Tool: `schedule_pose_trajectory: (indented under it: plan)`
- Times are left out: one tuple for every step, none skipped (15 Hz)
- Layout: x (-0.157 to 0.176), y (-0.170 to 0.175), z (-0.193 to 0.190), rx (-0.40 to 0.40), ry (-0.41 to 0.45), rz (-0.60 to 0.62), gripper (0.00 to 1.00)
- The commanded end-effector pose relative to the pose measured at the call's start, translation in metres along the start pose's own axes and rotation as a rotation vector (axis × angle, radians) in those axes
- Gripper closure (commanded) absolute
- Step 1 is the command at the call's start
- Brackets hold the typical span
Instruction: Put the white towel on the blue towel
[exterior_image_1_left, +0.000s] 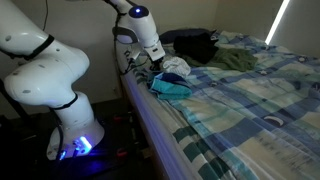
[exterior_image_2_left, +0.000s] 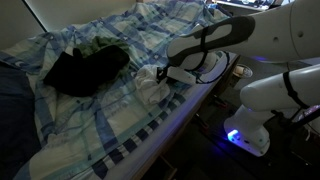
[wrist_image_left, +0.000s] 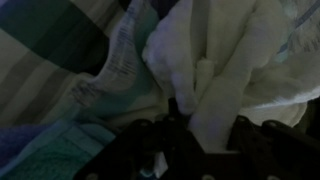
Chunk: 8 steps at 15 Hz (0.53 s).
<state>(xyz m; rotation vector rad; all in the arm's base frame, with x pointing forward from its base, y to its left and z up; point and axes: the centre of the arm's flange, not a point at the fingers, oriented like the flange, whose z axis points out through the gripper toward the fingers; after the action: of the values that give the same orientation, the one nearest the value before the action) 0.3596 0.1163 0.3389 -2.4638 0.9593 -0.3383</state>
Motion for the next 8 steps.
schedule_pose_trajectory:
  plan:
    - [-0.013,0.023,-0.026,-0.016,-0.015,0.002,0.93]
    - [-0.013,0.023,-0.026,-0.018,-0.016,0.0,0.96]
    - [-0.013,0.023,-0.024,-0.021,-0.021,-0.001,0.94]
    - [-0.012,0.023,-0.021,-0.025,-0.025,0.0,0.94]
    - [-0.012,0.023,-0.02,-0.024,-0.029,0.001,0.96]
    - [-0.012,0.022,-0.022,-0.019,-0.029,0.001,0.95]
    - [-0.011,0.019,-0.027,-0.007,-0.023,0.0,0.95]
    - [-0.009,0.015,-0.036,0.01,-0.015,0.001,0.95]
